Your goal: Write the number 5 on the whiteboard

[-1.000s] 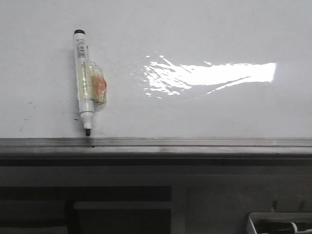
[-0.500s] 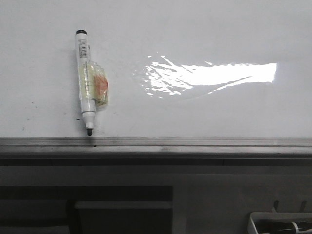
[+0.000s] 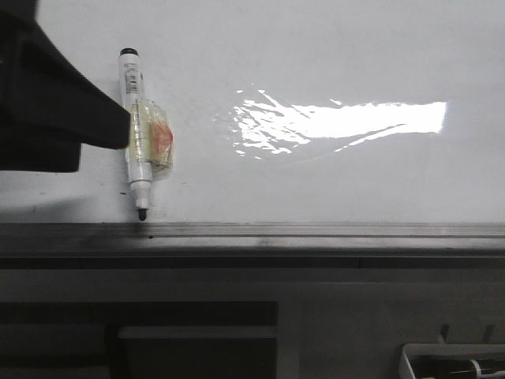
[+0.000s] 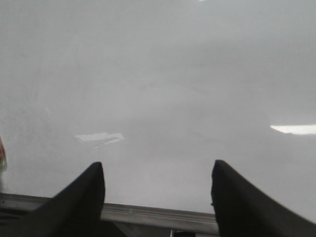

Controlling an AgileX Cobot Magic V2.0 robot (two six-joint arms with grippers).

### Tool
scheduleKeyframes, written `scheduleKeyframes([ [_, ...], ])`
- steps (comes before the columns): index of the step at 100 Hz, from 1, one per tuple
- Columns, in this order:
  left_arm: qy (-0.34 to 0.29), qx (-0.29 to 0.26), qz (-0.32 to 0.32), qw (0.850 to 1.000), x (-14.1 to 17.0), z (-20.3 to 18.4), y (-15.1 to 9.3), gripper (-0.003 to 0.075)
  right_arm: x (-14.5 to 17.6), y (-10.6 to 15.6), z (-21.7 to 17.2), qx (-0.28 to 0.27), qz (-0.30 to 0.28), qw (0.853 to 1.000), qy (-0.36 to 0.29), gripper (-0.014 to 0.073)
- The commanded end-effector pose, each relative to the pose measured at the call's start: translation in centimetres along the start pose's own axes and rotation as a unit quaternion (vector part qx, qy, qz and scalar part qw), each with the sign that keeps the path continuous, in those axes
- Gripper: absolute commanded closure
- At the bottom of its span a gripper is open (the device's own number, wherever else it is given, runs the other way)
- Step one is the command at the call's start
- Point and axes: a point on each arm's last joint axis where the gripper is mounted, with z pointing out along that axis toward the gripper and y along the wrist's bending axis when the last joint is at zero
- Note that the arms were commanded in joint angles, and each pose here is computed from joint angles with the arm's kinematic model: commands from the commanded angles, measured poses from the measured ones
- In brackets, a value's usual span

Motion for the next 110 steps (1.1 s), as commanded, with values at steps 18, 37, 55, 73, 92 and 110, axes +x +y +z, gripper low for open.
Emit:
scheduleKeyframes([
  [18,-0.056,-0.048,0.005,0.997,-0.2,2.6,-1.0,0.0376,-1.6,0.4,-0.2,-0.009,-0.012,0.999,-0.043,0.0176],
  [37,-0.052,-0.079,-0.013,0.995,0.2,3.8,-0.2,0.0493,-1.5,0.4,-0.2,-0.008,-0.012,0.999,-0.041,0.0177],
  [55,-0.042,-0.074,-0.004,0.996,0.3,4.0,-0.4,0.0738,-1.5,0.4,-0.2,-0.009,-0.01,0.999,-0.037,0.0176],
  [73,-0.005,0.025,0.176,0.984,-0.8,2.9,-3.5,0.0741,-0.5,1.8,-0.2,-0.083,-0.08,0.993,0.016,0.0176],
  [92,0.113,0.062,0.423,0.897,-1.6,1.8,-5.3,0.0741,1.1,4.5,0.7,-0.227,-0.229,0.944,0.074,0.0176],
  [110,0.121,0.044,0.523,0.842,-2.6,1.4,-5.4,0.0741,1.3,6.7,1.9,-0.287,-0.257,0.919,0.088,0.0176],
])
